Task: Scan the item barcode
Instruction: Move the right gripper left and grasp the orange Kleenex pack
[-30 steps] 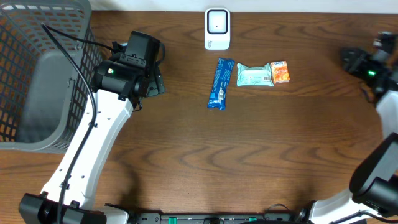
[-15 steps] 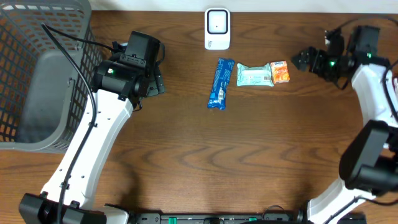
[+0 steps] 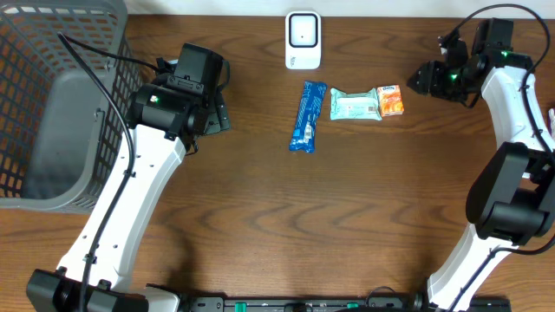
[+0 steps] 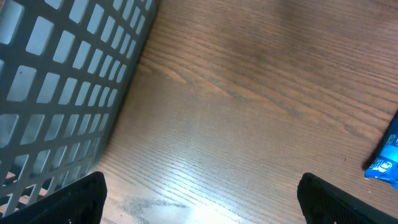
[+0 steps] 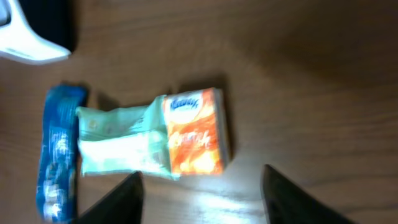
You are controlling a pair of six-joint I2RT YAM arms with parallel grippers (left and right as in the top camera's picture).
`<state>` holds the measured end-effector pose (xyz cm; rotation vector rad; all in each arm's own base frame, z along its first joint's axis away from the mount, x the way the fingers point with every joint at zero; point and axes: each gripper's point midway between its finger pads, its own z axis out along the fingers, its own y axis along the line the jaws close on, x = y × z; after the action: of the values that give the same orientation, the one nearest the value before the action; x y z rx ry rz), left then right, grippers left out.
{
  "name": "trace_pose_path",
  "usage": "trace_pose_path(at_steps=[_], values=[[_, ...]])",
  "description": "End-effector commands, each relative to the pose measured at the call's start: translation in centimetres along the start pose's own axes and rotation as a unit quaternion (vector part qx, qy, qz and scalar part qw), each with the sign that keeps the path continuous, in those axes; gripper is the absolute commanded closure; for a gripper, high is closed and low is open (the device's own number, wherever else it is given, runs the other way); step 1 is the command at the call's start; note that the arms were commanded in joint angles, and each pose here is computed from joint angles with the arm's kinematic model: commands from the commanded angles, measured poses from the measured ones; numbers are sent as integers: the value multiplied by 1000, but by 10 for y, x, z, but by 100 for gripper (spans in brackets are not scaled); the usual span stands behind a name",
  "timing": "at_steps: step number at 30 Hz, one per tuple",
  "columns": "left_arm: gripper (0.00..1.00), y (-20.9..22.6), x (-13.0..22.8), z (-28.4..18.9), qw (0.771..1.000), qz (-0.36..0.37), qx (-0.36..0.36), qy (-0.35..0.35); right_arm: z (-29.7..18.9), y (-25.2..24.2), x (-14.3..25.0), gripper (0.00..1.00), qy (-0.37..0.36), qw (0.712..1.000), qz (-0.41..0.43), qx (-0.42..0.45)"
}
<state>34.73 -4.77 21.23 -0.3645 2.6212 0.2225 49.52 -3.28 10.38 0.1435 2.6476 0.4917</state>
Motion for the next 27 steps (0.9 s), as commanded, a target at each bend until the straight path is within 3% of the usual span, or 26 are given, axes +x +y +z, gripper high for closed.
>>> trace_pose_path(at_steps=[1, 12, 21, 25, 27], values=[[2, 2, 0, 0, 1000, -5, -4, 0, 13, -13, 7, 45, 4, 1000, -8, 27], [2, 2, -1, 0, 1000, -5, -4, 0, 63, -13, 23, 42, 4, 999, -2, -37], [2, 2, -1, 0, 1000, -5, -4, 0, 100, -15, 46, 47, 38, 997, 17, -73], [2, 2, -1, 0, 1000, -5, -4, 0, 112, -14, 51, 56, 43, 994, 21, -95], [2, 2, -1, 0, 1000, -5, -4, 0, 115, -13, 52, 73, 44, 994, 23, -100]])
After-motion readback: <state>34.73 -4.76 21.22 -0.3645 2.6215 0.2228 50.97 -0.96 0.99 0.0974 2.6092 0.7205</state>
